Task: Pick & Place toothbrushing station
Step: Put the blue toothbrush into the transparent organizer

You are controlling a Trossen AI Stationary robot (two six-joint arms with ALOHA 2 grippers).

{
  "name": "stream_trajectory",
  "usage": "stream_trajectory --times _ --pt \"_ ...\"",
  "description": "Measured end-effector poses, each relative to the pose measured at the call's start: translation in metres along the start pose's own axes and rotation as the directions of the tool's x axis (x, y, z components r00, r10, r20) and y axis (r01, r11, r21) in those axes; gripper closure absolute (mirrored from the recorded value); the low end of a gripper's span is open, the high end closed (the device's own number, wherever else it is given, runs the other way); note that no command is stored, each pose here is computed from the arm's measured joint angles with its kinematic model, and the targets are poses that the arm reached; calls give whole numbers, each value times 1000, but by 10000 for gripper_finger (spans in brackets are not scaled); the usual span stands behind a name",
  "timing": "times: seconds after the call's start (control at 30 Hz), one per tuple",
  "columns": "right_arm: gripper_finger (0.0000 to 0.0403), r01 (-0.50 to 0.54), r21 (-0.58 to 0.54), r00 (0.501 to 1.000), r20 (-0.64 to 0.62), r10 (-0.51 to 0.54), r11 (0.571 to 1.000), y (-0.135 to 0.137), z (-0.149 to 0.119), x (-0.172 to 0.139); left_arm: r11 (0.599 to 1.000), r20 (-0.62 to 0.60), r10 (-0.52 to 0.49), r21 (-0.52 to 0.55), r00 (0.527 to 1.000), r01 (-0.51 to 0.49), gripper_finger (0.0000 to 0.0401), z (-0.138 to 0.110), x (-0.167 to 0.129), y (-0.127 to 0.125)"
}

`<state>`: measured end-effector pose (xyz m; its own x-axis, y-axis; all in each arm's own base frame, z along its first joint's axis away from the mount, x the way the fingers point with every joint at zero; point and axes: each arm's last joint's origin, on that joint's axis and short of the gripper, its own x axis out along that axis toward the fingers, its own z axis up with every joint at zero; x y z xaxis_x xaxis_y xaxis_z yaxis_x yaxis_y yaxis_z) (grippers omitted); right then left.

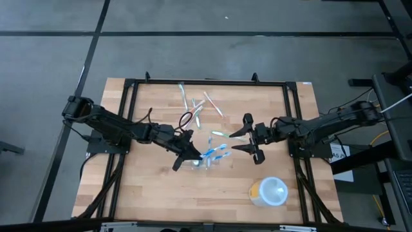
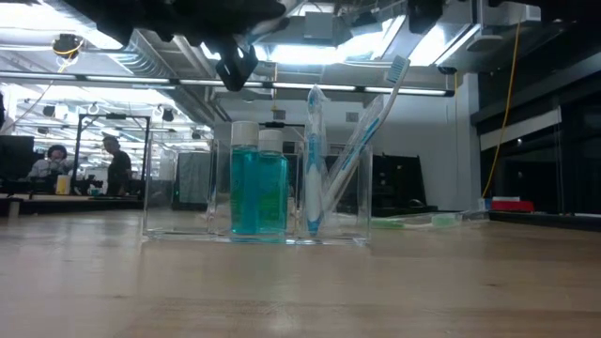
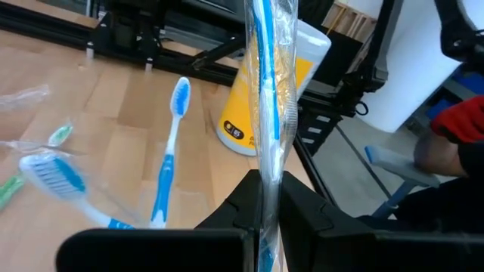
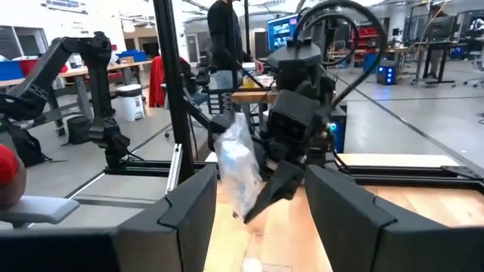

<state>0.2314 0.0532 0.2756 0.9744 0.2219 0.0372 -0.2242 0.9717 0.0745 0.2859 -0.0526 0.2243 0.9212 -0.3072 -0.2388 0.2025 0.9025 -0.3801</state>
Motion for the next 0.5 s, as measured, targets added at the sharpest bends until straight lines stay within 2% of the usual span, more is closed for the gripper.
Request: stream_trajectory --times 0.33,0.5 --pt "197 8 -12 998 -57 -8 1000 0 -1 29 1000 -9 4 -1 1000 -4 383 -1 0 0" --pt "204 -34 -10 998 -54 34 999 1 3 32 999 -40 36 -6 999 -37 383 -4 0 2"
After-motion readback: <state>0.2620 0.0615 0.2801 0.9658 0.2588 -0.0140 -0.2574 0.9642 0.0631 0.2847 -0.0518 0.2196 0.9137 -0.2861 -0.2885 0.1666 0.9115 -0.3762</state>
